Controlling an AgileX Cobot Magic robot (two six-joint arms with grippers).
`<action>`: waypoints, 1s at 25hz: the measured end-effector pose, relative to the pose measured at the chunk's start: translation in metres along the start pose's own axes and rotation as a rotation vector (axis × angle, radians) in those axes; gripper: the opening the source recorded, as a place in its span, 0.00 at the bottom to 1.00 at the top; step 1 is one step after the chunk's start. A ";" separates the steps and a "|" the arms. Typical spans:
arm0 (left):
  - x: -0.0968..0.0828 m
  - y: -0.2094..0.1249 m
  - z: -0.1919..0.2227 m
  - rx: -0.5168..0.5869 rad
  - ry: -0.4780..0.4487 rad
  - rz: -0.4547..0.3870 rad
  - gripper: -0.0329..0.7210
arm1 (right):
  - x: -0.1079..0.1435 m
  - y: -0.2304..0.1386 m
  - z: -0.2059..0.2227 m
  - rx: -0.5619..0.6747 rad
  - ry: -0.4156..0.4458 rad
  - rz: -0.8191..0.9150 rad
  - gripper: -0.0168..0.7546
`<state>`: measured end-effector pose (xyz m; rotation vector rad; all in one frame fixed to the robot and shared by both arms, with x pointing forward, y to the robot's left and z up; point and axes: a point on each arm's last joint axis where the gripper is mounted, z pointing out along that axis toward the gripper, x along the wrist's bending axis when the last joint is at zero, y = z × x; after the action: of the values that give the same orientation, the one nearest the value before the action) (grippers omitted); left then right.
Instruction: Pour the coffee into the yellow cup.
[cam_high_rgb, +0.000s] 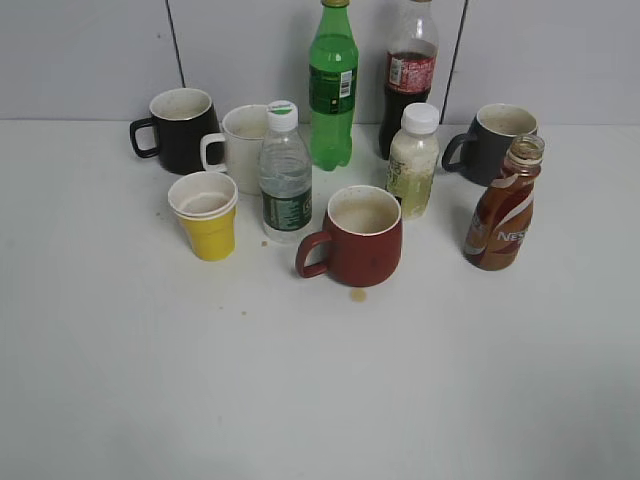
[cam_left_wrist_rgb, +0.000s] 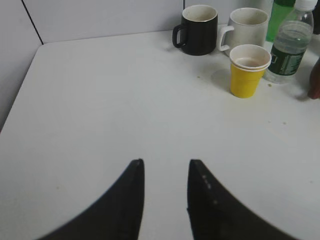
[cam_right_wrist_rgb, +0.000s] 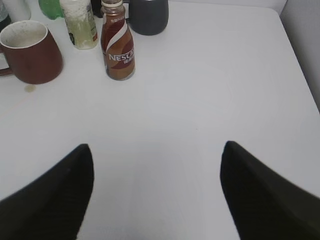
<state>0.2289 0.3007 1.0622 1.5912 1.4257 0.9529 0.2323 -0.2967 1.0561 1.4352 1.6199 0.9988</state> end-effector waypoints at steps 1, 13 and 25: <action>0.000 0.000 0.000 0.000 0.000 0.000 0.35 | 0.000 0.000 0.000 0.000 0.000 0.000 0.79; 0.000 0.000 0.000 0.000 0.000 0.000 0.35 | 0.000 0.000 0.000 0.000 0.000 0.000 0.79; 0.000 0.000 0.000 0.000 0.000 0.000 0.35 | 0.000 0.000 0.000 -0.002 0.000 0.000 0.79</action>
<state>0.2289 0.3007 1.0622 1.5912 1.4257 0.9529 0.2322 -0.2967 1.0562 1.4338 1.6183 1.0001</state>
